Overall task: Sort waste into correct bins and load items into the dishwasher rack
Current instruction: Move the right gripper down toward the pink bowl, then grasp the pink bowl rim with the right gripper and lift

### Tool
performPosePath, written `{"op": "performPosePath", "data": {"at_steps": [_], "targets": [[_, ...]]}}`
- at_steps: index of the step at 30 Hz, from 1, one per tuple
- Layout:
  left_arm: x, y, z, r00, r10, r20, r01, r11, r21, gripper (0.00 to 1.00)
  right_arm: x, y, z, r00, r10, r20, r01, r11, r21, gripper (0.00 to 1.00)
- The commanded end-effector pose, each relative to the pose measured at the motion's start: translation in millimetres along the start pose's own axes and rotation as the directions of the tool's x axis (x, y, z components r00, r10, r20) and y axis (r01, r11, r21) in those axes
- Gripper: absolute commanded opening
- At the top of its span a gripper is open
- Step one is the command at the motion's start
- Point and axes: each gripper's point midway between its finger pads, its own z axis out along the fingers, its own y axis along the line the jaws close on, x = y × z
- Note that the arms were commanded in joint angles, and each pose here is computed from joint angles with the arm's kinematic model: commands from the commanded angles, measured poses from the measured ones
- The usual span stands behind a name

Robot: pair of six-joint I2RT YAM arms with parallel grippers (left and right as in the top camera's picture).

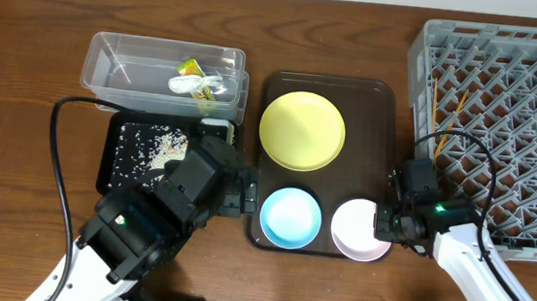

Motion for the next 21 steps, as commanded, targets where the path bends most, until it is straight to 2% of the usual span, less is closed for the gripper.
{"op": "performPosePath", "data": {"at_steps": [1, 5, 7, 12, 17, 21], "targets": [[-5.3, 1.9, -3.7, 1.0, 0.0, 0.021, 0.0, 1.0, -0.007, 0.91, 8.9, 1.2, 4.8, 0.998, 0.065, -0.023, -0.066, 0.998, -0.006, 0.1], [-5.3, 1.9, -3.7, 1.0, 0.0, 0.021, 0.0, 1.0, -0.007, 0.91, 11.3, -2.1, 8.3, 0.997, 0.07, -0.021, -0.07, 0.998, 0.007, 0.1], [-5.3, 1.9, -3.7, 1.0, 0.0, 0.021, 0.0, 1.0, -0.007, 0.91, 9.8, -1.2, 8.8, 0.997, 0.071, -0.014, -0.071, 0.997, 0.002, 0.01], [-5.3, 1.9, -3.7, 1.0, 0.0, 0.021, 0.0, 1.0, -0.007, 0.91, 1.7, 2.3, 4.7, 0.998, 0.064, 0.01, -0.064, 0.998, -0.012, 0.01], [-5.3, 1.9, -3.7, 1.0, 0.0, 0.021, 0.0, 1.0, -0.007, 0.91, -38.2, 10.1, -33.5, 0.992, 0.008, 0.124, -0.007, 1.0, -0.011, 0.01], [-5.3, 1.9, -3.7, 1.0, 0.0, 0.021, 0.0, 1.0, -0.007, 0.91, -84.0, -8.8, -92.6, 0.958, -0.007, 0.288, -0.034, 0.99, 0.136, 0.01]]}}
